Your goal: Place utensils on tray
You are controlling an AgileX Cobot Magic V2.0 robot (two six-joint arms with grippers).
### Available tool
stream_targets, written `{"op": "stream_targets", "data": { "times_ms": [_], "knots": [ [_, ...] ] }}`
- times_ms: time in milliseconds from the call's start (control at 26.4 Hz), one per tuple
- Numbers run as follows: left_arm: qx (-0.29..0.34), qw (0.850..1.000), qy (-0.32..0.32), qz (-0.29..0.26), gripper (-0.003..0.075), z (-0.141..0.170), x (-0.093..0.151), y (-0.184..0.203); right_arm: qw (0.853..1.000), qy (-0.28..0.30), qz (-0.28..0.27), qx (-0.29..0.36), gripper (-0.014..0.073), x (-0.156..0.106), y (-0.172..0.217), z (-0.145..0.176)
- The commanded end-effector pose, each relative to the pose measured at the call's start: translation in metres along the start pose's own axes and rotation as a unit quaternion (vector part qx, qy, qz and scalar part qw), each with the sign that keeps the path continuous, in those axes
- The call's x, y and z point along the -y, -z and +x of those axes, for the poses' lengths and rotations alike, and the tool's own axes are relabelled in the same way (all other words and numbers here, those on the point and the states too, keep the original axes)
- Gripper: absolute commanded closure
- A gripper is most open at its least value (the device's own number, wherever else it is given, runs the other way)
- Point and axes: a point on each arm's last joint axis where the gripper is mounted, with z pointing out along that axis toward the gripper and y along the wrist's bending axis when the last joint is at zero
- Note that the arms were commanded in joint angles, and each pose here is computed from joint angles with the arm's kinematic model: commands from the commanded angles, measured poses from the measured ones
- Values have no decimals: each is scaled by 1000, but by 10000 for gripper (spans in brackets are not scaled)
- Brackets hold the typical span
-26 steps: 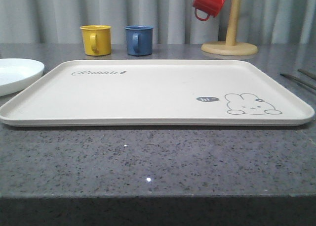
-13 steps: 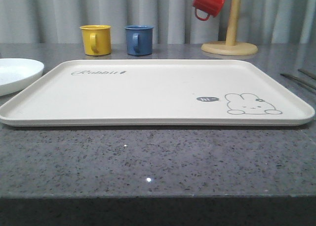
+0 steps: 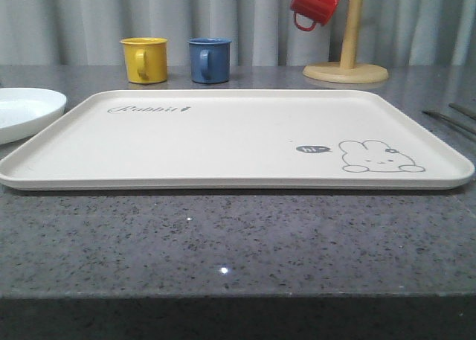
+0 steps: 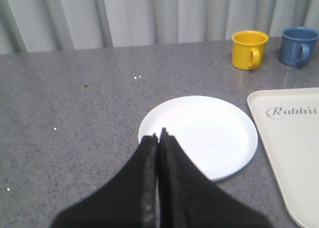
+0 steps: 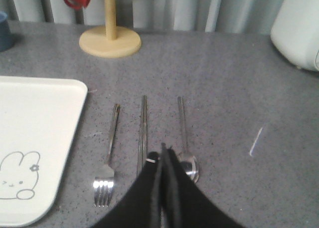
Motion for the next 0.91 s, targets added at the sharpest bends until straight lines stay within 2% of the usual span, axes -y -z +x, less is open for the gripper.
{"op": "stream_targets", "data": {
  "times_ms": [0, 228, 303, 379, 455, 531, 569, 721, 872],
  "knots": [
    [28, 999, 15, 11, 738, -16, 1, -6, 1000, 8, 3, 17, 665, 0, -8, -12],
    [3, 1000, 14, 14, 738, -14, 2, -17, 1000, 10, 4, -5, 661, 0, -15, -10],
    [1, 1000, 13, 13, 724, -14, 2, -18, 1000, 10, 4, -5, 608, 0, -15, -10],
    [-5, 1000, 13, 14, 618, -14, 2, -20, 1000, 10, 4, -5, 466, 0, -15, -10],
    [-9, 1000, 13, 14, 438, -14, 2, -22, 1000, 10, 4, -5, 283, 0, -15, -10],
    [-14, 1000, 13, 15, 274, -13, 2, -25, 1000, 10, 4, -5, 203, 0, -15, -10],
    [-20, 1000, 10, 14, 229, -12, 2, -26, 1000, 10, 4, -5, 193, 0, -15, -10],
    [-82, 997, -7, 8, 216, -4, 1, -34, 1000, 10, 4, -5, 193, 0, -15, -10],
    [-168, 985, -23, 4, 216, -1, 0, -55, 1000, 10, 4, -5, 193, 0, -15, -10]
  ]
}}
